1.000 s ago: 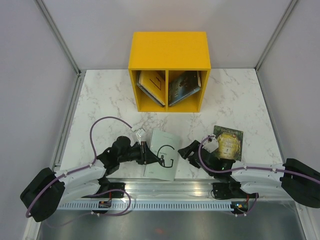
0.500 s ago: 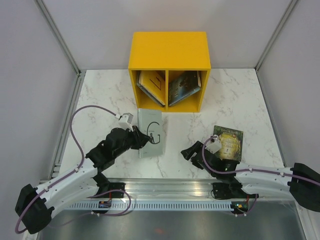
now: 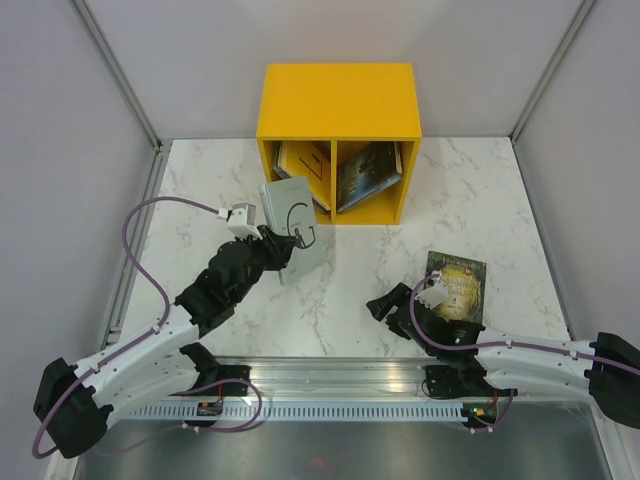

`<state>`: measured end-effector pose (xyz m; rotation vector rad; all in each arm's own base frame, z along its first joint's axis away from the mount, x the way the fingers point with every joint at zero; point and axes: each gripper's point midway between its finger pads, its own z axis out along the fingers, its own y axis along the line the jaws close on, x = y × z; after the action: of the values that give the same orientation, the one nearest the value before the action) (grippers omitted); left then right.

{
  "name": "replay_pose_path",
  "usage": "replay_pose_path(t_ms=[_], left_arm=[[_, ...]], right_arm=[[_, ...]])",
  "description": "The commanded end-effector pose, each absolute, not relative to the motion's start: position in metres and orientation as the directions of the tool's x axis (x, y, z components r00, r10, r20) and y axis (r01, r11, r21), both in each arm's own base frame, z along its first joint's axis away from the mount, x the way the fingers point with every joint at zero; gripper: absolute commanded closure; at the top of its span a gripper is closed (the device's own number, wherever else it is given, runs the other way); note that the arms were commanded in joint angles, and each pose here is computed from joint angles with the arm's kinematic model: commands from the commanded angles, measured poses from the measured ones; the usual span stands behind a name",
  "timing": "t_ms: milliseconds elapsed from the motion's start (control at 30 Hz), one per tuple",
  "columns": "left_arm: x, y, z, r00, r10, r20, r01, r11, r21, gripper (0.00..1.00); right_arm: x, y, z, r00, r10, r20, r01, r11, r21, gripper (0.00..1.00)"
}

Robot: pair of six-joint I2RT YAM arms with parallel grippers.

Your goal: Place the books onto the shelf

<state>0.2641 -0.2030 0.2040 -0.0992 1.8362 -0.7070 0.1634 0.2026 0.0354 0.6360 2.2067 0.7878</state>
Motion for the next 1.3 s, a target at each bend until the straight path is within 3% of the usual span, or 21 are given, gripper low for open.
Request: replay_pose_path(t_ms=[0, 300, 567, 1267], left_arm=[[0.283, -0.204, 0.319, -0.101, -0.573, -0.813, 0.391, 0.729, -0.562, 0.98], [0.308, -0.209, 0.339, -0.013, -0.595, -0.804, 0.363, 0.746, -0.558, 0.98], [0.333, -0.195, 0.379, 0.169, -0.594, -0.786, 0.300, 0.791, -0.533, 0.98], [0.381, -0.197, 0.363, 0.352, -0.672, -0.651, 0.190, 0.733, -0.654, 0.98]], right_arm=[[0.154, 0.177, 0.006, -0.648, 0.576, -0.498, 0.239, 0.775, 0.585, 0.20], [0.155, 0.174, 0.004, -0.646, 0.569, -0.508, 0.241, 0.784, 0.571, 0.19], [0.153, 0.173, 0.000, -0.653, 0.562, -0.508, 0.244, 0.791, 0.561, 0.19], [0.148, 0.182, -0.026, -0.709, 0.501, -0.496, 0.247, 0.835, 0.491, 0.19]])
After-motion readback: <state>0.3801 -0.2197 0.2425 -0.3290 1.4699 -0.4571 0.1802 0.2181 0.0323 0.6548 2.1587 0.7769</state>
